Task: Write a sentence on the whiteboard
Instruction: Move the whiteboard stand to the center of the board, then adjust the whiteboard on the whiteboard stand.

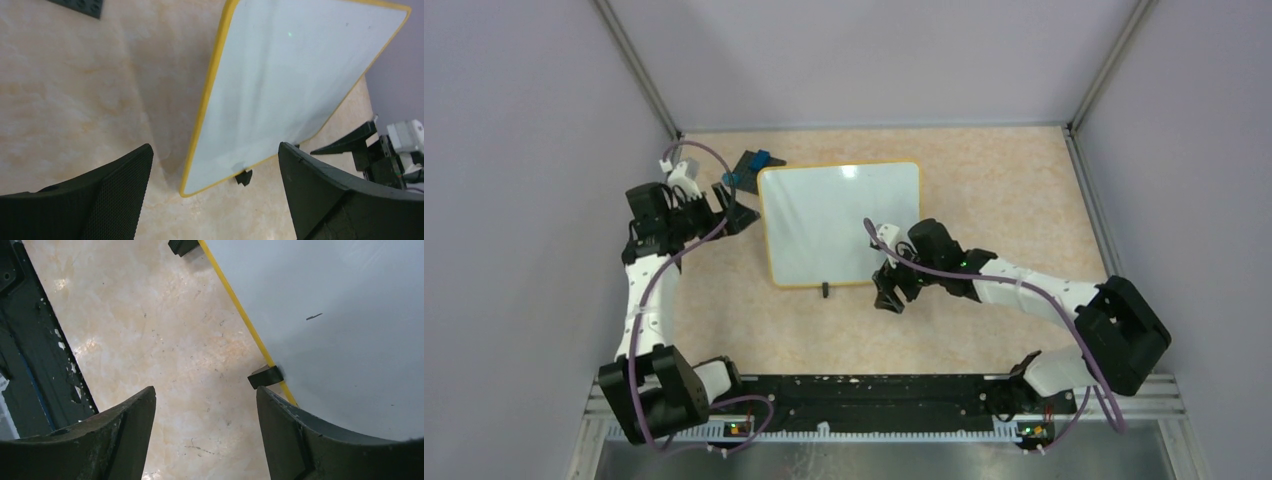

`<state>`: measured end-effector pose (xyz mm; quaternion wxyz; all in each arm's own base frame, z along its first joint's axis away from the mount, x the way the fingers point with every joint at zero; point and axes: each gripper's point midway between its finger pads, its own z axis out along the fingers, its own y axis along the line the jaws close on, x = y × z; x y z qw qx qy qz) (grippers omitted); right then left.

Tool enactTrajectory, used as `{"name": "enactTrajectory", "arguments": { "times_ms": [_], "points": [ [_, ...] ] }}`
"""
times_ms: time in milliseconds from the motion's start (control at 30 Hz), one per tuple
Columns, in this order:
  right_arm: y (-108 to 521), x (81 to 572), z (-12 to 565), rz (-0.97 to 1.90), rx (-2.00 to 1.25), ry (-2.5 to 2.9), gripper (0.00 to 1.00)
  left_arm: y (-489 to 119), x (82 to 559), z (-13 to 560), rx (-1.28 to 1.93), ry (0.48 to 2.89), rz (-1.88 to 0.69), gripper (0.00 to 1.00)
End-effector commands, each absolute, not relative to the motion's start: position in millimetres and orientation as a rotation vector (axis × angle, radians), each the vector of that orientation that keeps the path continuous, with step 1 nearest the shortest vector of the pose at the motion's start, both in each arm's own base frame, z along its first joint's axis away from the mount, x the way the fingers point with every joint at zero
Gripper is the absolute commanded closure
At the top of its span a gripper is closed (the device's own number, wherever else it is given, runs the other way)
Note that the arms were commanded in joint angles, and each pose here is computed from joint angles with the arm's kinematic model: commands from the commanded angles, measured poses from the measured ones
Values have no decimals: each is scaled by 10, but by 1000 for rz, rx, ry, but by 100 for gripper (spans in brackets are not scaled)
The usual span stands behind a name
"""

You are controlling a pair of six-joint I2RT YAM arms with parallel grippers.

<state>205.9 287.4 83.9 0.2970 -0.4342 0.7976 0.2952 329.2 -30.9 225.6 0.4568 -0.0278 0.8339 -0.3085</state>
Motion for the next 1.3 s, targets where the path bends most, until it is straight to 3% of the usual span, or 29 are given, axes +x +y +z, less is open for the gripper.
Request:
{"name": "enactTrajectory", "arguments": {
  "times_ms": [0,233,867,1267],
  "points": [
    [2915,2084,1101,802,-1201,2036,29,-512,3248,2235,76,1930,-882,1],
    [2849,2145,1190,809,-1155,2038,39,-570,3327,1813,-24,1987,-964,1],
    [2842,2153,1200,832,-1163,2035,49,-1308,3252,1529,90,2058,-1090,1],
    [2632,2357,808,608,-1072,2147,73,-1354,3174,1402,73,2077,-1069,1]
  ]
}}
